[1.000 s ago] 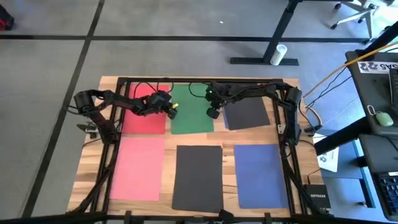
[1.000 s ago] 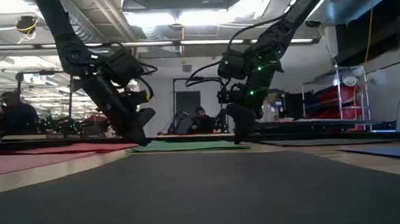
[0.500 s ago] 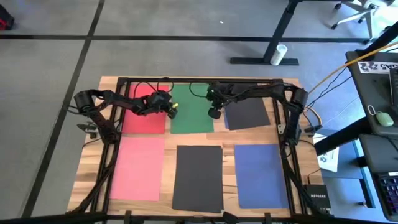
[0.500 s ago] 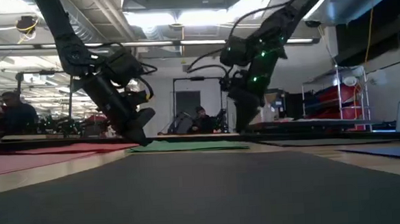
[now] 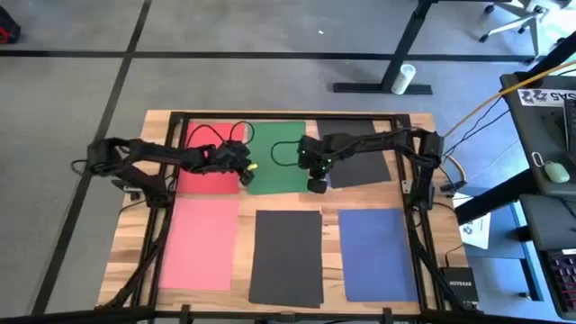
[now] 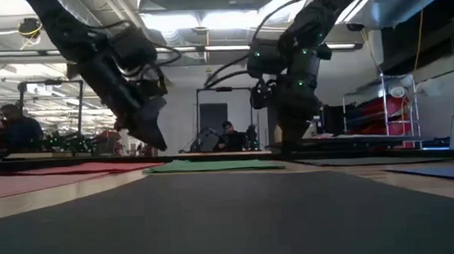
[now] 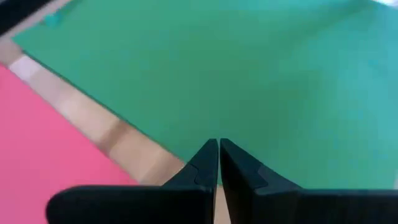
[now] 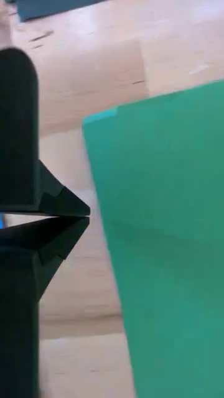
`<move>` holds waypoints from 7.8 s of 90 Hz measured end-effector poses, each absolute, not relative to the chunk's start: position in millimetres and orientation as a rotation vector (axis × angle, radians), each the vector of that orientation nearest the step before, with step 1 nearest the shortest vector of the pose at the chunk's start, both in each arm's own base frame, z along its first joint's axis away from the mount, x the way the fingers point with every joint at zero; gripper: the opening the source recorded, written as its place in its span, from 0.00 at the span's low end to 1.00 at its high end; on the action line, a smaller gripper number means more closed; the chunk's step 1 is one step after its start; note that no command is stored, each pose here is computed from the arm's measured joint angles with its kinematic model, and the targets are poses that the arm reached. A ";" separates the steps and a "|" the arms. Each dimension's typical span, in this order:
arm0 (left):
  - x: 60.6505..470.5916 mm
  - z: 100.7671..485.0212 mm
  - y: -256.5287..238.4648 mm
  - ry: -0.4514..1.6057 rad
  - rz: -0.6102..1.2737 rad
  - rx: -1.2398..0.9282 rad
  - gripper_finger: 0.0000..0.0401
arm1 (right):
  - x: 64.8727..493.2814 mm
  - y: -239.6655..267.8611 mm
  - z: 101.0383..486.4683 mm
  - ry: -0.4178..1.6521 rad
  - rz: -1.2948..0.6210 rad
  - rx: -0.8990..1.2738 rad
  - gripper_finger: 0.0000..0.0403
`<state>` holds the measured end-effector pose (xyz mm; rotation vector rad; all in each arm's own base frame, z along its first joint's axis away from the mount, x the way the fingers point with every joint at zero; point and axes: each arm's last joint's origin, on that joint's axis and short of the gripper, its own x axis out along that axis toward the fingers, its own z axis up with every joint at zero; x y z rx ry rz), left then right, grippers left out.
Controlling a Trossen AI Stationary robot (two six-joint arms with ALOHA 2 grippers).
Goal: Organize paper
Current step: Stack the green paper on top of the green papers, then stack the black paper on top of the black papers
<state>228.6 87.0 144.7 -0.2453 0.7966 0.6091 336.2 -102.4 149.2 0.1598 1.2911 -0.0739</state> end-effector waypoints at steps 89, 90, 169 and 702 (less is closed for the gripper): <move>231.6 118.2 74.0 0.953 0.585 -0.258 0.00 | 334.1 -84.8 128.0 1.203 0.032 0.248 0.00; 231.7 118.2 74.0 0.953 0.585 -0.257 0.00 | 334.3 -84.7 128.1 1.201 0.033 0.248 0.00; 229.8 123.5 74.1 0.937 0.594 -0.240 0.00 | 331.6 -82.6 128.5 1.238 0.064 0.277 0.00; 225.2 159.9 68.1 0.790 0.560 -0.159 0.00 | 251.4 -50.1 152.4 1.213 -0.493 -0.098 0.00</move>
